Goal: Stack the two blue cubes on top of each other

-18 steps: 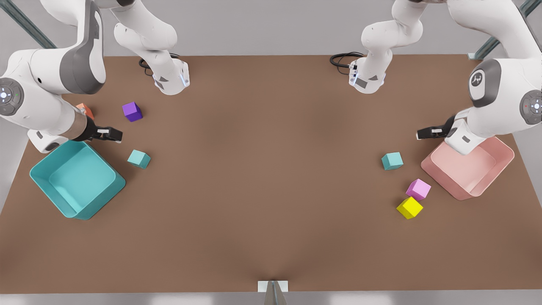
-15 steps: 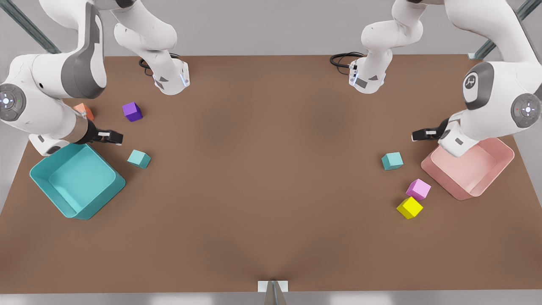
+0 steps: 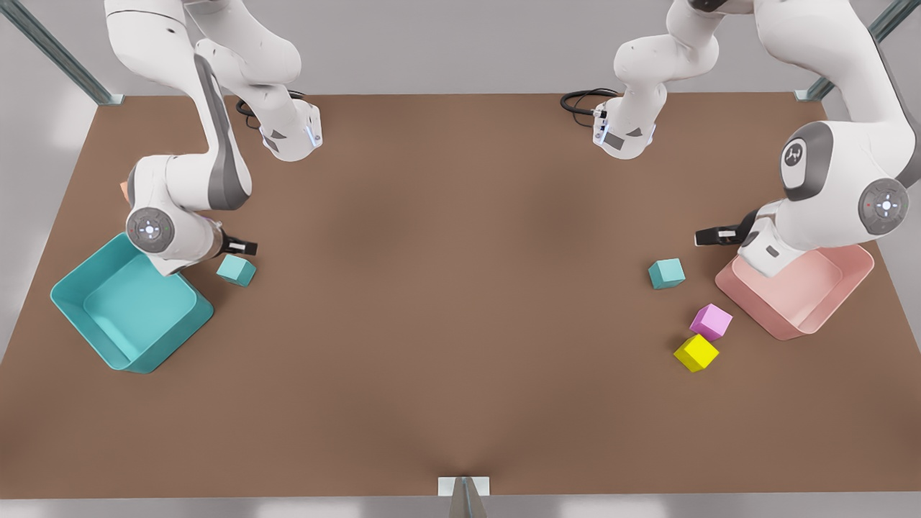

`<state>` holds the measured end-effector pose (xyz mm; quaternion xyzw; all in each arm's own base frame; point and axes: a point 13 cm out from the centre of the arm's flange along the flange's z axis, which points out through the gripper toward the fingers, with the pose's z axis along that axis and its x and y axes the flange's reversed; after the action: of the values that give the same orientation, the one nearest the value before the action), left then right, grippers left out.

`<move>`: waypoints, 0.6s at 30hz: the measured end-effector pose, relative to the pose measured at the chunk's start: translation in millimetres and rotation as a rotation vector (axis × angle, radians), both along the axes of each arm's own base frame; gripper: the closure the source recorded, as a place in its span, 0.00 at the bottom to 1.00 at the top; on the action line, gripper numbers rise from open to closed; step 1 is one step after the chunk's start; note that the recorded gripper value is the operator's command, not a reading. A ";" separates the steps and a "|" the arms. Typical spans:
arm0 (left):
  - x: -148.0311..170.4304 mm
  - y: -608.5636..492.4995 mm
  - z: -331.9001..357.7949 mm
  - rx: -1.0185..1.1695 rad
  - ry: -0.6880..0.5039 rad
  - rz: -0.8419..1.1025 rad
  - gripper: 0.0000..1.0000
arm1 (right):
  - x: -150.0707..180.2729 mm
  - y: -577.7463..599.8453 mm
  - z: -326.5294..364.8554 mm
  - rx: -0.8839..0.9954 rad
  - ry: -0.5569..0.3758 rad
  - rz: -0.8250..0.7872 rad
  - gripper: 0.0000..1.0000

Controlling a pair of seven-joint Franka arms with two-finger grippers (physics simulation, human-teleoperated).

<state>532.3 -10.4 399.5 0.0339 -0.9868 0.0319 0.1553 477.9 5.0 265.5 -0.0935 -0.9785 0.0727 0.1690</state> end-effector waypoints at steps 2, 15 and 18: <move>-0.4 -0.2 -0.1 -0.001 0.002 0.000 0.00 | 1.3 -11.2 -18.8 0.023 -0.020 -0.069 0.00; -1.9 -1.9 -5.9 -0.003 0.021 -0.003 0.00 | 23.9 -48.9 -89.0 0.048 -0.152 -0.268 0.00; -3.9 0.3 -9.8 -0.005 0.038 0.001 0.00 | 20.2 -67.7 -100.8 0.052 -0.151 -0.296 0.00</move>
<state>528.5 -10.1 389.7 0.0347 -0.9835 0.0336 0.1742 498.1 -62.8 164.7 -0.2373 -0.9655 0.0143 0.1061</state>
